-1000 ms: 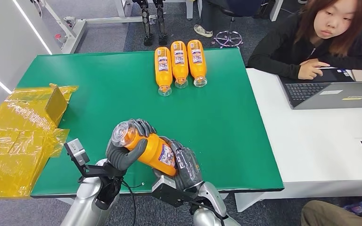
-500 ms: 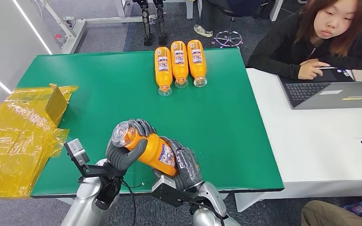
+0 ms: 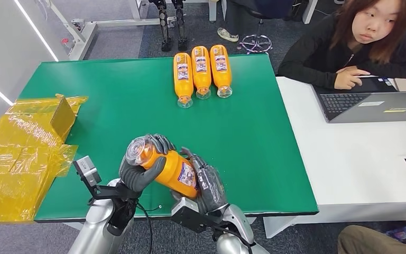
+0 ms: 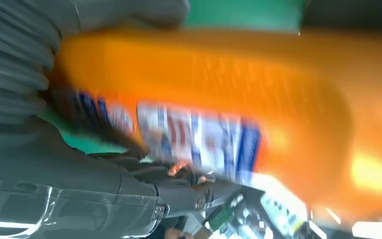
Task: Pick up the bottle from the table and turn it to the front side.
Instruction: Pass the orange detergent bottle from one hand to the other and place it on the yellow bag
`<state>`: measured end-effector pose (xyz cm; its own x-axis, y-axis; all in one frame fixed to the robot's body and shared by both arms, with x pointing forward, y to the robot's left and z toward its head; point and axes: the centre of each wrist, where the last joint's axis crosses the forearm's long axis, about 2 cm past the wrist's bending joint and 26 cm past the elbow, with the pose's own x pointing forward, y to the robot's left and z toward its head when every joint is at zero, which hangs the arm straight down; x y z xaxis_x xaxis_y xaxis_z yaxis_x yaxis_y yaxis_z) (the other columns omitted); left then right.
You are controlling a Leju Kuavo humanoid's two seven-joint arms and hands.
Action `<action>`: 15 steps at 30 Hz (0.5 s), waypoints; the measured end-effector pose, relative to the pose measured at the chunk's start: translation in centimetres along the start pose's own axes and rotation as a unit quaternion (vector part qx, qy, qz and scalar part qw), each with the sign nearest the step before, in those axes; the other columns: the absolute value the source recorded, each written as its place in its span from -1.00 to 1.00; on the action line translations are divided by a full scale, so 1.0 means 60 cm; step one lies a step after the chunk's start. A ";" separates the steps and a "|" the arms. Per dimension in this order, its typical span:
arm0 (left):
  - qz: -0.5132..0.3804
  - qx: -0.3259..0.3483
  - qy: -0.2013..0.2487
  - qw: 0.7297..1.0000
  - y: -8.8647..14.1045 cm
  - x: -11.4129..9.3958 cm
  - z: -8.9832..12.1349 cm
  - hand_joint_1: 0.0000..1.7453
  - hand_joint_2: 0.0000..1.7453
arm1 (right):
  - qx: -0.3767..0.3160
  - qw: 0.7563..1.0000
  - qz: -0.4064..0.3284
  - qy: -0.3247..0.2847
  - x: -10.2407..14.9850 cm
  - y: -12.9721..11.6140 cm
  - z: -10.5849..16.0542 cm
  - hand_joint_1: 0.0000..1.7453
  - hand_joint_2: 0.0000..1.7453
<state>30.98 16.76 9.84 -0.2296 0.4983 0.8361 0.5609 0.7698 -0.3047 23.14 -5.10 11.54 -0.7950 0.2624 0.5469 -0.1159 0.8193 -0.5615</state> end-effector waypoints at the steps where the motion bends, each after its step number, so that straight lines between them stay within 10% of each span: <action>1: -0.001 0.001 0.000 1.000 0.000 0.000 -0.001 1.00 1.00 | -0.017 1.000 -0.001 -0.003 0.001 0.000 0.000 -1.00 1.00; 15: -0.008 -0.005 -0.008 1.000 0.001 0.002 -0.005 1.00 1.00 | -0.050 0.999 0.003 -0.003 0.006 0.003 0.005 -1.00 1.00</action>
<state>31.22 16.75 10.07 -0.2515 0.4917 0.8336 0.5646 0.7741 -0.2863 22.69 -5.03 11.47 -0.7989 0.2654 0.5397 -0.0511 0.8641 -0.5006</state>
